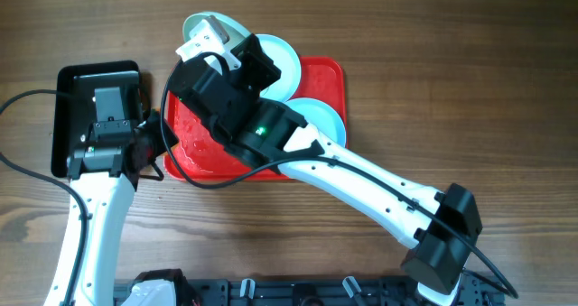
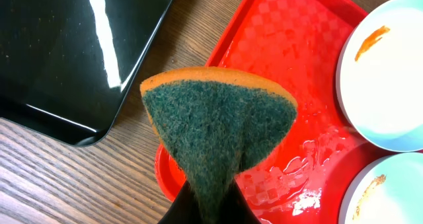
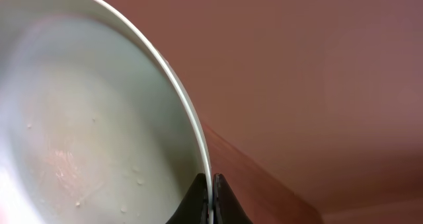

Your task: Clean dirty plates on tray and stack at the side

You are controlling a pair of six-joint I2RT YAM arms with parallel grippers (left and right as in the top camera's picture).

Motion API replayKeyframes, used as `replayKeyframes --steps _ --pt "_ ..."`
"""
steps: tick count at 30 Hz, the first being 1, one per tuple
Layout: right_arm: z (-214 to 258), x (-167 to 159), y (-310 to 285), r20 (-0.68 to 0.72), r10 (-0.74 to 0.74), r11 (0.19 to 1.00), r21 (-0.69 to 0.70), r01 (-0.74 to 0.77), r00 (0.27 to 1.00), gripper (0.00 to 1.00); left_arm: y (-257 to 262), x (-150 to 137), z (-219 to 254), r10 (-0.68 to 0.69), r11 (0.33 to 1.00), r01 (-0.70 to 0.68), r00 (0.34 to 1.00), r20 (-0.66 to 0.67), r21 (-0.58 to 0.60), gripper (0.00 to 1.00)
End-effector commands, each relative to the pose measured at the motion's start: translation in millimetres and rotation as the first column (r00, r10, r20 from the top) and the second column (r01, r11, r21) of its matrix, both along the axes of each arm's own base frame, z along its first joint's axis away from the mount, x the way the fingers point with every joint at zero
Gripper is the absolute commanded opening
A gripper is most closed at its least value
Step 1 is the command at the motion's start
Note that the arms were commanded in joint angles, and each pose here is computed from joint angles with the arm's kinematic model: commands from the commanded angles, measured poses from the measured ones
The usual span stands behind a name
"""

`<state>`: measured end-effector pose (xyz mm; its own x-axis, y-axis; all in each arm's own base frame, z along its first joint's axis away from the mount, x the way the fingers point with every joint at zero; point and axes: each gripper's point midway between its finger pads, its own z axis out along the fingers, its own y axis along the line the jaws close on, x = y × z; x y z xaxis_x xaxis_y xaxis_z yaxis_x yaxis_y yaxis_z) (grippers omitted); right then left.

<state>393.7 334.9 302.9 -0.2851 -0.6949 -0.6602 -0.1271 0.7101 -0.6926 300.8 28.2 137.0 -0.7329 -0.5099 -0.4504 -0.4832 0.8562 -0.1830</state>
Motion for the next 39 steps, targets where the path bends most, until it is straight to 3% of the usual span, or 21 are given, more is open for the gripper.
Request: replayKeyframes --steps 1,5,10,12,17,21,27,32,36,39 --pt "6 -1 -3 0.027 -0.033 0.999 0.01 0.033 0.999 0.04 0 1 -1 0.008 1.0 -0.008 1.0 0.002 -0.015 0.04" --pt "-7 -4 -3 -0.016 -0.054 0.989 0.136 0.055 0.998 0.04 0 2 -1 0.008 1.0 -0.008 1.0 0.004 -0.015 0.04" --pt "-63 -11 2 -0.3 0.02 0.911 0.399 0.106 0.954 0.04 0 2 -1 0.008 1.0 -0.008 1.0 0.005 -0.015 0.04" --pt "-95 -16 8 -0.538 0.157 0.78 0.582 0.23 0.828 0.04 0 2 -2 0.008 1.0 -0.008 1.0 0.003 -0.015 0.04" --pt "-102 0 -12 -0.662 0.355 0.629 0.691 0.355 0.66 0.04 0 1 -3 0.008 1.0 -0.008 1.0 0.002 -0.015 0.04" --pt "-108 29 -76 -0.713 0.314 0.544 0.676 0.497 0.626 0.04 0 1 -3 0.008 1.0 -0.008 1.0 0.002 -0.015 0.04" --pt "-149 66 -218 -0.788 0.028 0.408 0.57 0.713 0.615 0.04 0 3 -3 0.008 1.0 -0.008 1.0 0.006 -0.015 0.04" --pt "-196 65 -300 -0.818 -0.129 0.307 0.505 0.807 0.561 0.05 0 5 -6 0.008 1.0 -0.008 1.0 0.003 -0.015 0.04" --pt "-221 60 -328 -0.824 -0.167 0.232 0.501 0.834 0.541 0.04 0 5 -8 0.008 1.0 -0.008 1.0 -0.004 -0.015 0.04" --pt "-232 56 -336 -0.828 -0.18 0.218 0.493 0.842 0.531 0.04 0 5 -9 0.008 1.0 -0.008 1.0 -0.008 -0.016 0.04"
